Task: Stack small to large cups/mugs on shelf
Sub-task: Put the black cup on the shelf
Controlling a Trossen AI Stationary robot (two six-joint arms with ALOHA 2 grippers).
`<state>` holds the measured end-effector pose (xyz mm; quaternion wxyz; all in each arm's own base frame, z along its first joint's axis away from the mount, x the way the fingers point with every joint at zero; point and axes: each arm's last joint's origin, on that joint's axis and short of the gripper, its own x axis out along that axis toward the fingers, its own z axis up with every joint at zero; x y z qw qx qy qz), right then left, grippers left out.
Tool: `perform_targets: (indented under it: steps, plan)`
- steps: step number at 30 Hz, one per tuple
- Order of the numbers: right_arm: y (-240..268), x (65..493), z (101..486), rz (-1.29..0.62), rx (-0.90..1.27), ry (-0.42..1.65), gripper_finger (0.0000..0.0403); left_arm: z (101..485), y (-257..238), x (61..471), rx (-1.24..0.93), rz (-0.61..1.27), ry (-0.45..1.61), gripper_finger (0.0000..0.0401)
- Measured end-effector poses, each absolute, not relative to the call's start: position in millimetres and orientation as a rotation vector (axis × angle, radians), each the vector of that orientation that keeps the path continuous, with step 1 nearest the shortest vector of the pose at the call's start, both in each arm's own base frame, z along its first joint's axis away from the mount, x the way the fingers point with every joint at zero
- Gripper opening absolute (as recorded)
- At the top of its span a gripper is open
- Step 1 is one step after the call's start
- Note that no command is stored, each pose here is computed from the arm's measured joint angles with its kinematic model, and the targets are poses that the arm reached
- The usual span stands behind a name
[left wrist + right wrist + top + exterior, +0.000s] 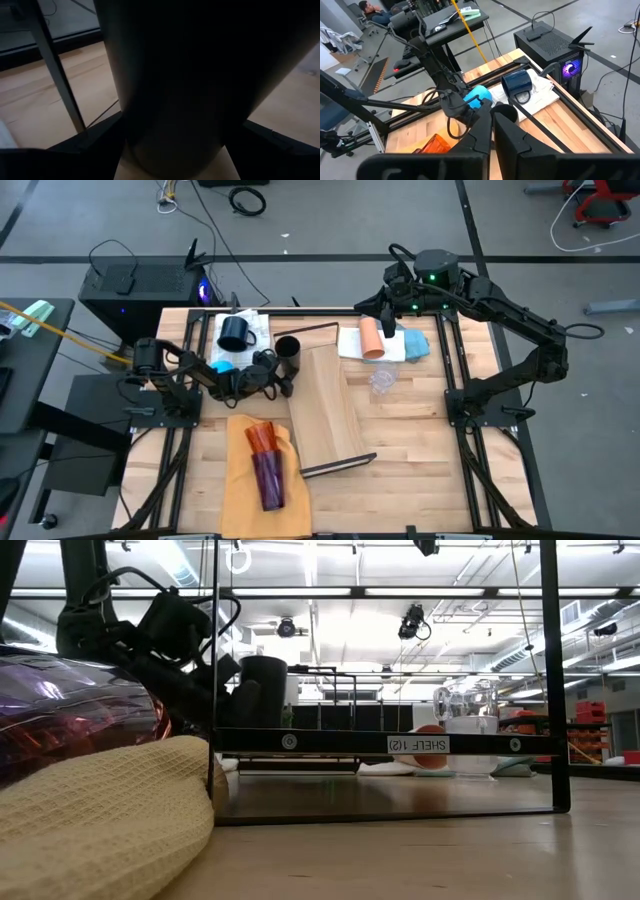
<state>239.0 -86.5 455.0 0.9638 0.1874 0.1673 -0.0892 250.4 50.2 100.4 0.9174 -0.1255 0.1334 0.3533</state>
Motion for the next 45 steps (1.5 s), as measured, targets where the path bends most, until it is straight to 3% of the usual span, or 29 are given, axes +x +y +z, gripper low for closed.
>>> perform_targets:
  steps: [12,27,45]
  plan:
    - [-86.5,239.0,455.0,-0.181,0.38,0.338,0.0024,100.7,50.8,250.5,-0.261,0.724,0.271,0.0318]
    - [-86.5,239.0,454.9,-0.181,0.38,0.339,0.0024,105.9,51.1,252.5,-0.273,0.717,0.212,0.0385]
    - [-86.5,238.9,454.9,-0.18,0.377,0.339,0.0024,98.5,51.3,249.5,-0.257,0.72,0.304,0.0387]
